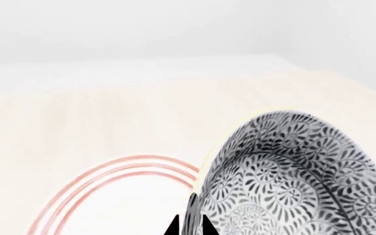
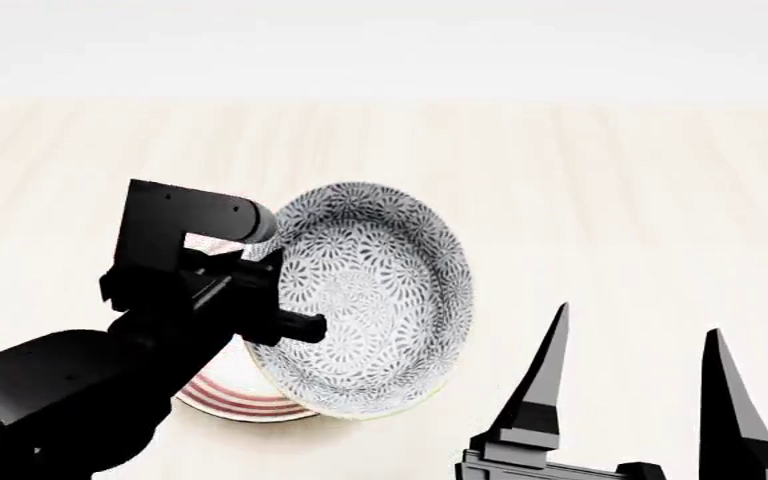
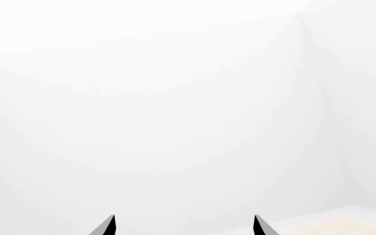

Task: Put the bowl on the plate.

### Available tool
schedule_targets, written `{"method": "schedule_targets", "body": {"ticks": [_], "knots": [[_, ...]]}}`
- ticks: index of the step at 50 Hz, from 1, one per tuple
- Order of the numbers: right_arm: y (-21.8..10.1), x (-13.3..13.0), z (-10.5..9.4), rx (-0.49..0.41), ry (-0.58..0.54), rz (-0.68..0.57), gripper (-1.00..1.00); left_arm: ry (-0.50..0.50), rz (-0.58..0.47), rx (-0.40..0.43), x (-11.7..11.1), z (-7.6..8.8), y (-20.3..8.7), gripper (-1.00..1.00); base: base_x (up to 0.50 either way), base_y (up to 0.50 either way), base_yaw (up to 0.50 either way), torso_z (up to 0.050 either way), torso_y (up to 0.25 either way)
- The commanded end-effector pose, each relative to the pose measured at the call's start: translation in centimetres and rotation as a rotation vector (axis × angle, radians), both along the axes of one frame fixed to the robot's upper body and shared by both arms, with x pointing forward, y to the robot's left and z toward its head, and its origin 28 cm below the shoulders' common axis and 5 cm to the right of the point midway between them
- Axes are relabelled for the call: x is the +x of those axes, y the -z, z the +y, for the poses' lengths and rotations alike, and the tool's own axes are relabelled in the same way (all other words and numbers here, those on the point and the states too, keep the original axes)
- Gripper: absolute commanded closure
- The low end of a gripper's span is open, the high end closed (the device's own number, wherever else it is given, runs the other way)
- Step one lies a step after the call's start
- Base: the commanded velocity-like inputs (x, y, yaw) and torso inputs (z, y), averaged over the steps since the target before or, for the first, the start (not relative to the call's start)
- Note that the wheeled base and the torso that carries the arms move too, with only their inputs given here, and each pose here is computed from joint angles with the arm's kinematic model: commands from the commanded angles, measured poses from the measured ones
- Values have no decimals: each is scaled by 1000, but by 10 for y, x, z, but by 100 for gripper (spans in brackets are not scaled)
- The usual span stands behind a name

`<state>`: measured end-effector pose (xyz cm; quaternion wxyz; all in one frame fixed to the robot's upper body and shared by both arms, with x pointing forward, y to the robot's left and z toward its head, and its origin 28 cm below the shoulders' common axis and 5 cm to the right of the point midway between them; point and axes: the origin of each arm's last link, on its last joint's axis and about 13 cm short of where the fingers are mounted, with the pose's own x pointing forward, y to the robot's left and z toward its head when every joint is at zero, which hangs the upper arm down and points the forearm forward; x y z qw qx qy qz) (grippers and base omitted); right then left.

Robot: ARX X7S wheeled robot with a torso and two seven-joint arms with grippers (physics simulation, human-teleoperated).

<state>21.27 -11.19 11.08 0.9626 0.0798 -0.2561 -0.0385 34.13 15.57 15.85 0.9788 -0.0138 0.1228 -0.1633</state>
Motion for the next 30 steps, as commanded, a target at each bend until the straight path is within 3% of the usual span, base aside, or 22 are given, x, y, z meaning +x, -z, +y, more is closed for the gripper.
{"method": "schedule_targets", "body": {"ticks": [1,21,30], "knots": [[-1,0,-1,-7,5,-7,-100,-113,39,-75,32,5,-15,100,0,0,0,0,0],[2,0,0,-9,-3,-1,-100,-211,197,-263,61,6,-18,100,0,0,0,0,1],[2,0,-1,-7,-4,0,-100,-212,227,-291,66,3,-12,100,0,0,0,0,0]]}}
